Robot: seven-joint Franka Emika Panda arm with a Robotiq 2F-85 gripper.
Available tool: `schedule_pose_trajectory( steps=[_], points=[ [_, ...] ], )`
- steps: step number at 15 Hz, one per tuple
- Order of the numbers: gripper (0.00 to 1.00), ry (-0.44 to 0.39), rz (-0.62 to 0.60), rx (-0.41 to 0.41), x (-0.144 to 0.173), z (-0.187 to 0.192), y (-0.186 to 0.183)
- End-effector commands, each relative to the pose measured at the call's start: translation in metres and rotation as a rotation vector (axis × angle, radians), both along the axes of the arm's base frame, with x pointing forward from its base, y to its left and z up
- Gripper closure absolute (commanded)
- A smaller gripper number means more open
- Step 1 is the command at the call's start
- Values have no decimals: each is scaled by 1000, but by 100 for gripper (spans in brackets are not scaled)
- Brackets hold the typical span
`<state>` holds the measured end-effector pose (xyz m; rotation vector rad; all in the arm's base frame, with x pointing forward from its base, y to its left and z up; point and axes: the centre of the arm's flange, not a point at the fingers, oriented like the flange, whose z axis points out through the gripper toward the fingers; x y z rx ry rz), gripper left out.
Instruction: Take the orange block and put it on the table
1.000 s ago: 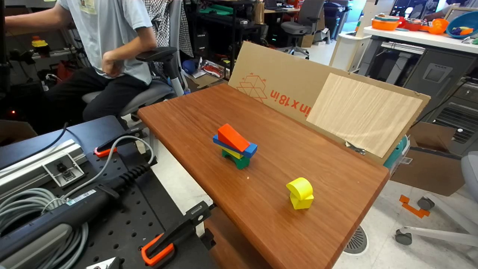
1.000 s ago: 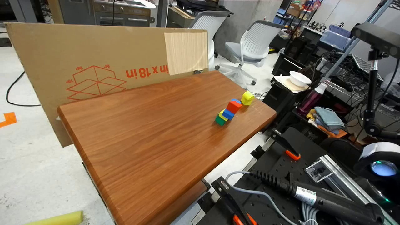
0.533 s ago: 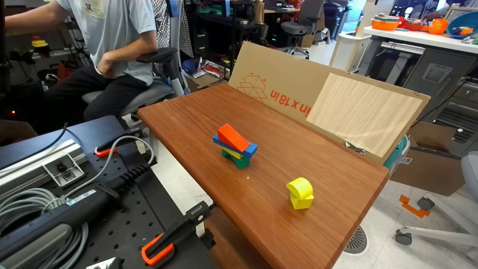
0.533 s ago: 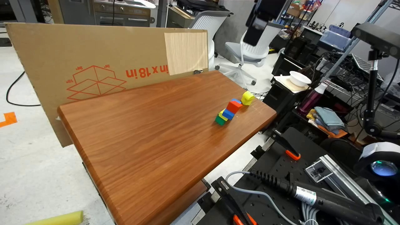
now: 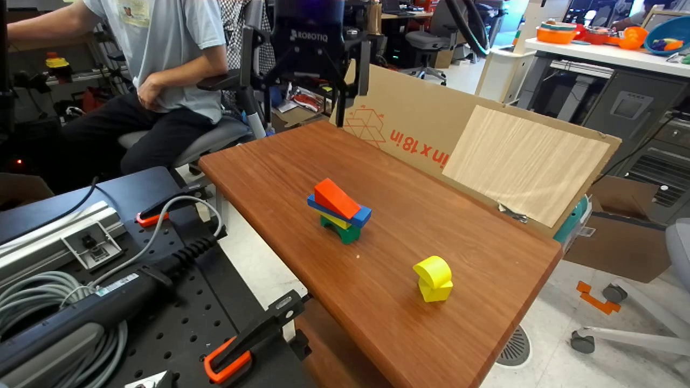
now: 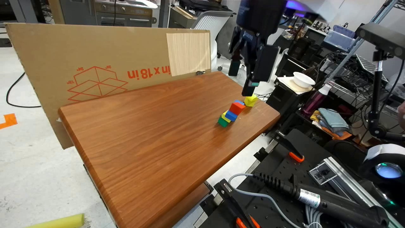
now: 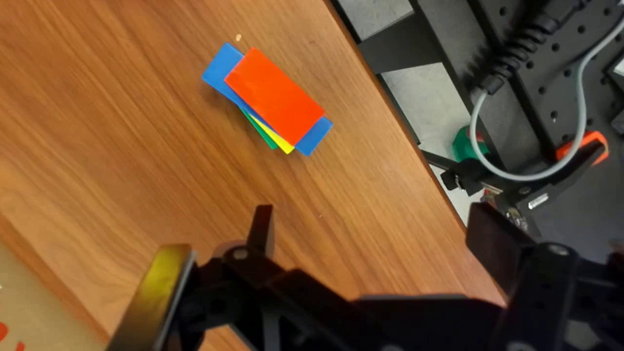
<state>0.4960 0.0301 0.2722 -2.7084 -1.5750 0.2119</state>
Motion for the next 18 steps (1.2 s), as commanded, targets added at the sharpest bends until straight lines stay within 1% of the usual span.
schedule_pose_trajectory(
  steps=[1, 3, 5, 8, 12, 18],
  points=[
    [0, 64, 190, -26, 33, -34, -11],
    [0, 98, 291, -52, 38, -46, -17],
    [0, 113, 380, -87, 44, -54, -24],
    [0, 126, 466, -144, 50, -64, -31],
    [0, 147, 513, -189, 55, -77, -35],
    [0, 188, 559, -214, 52, -94, -33]
  ],
)
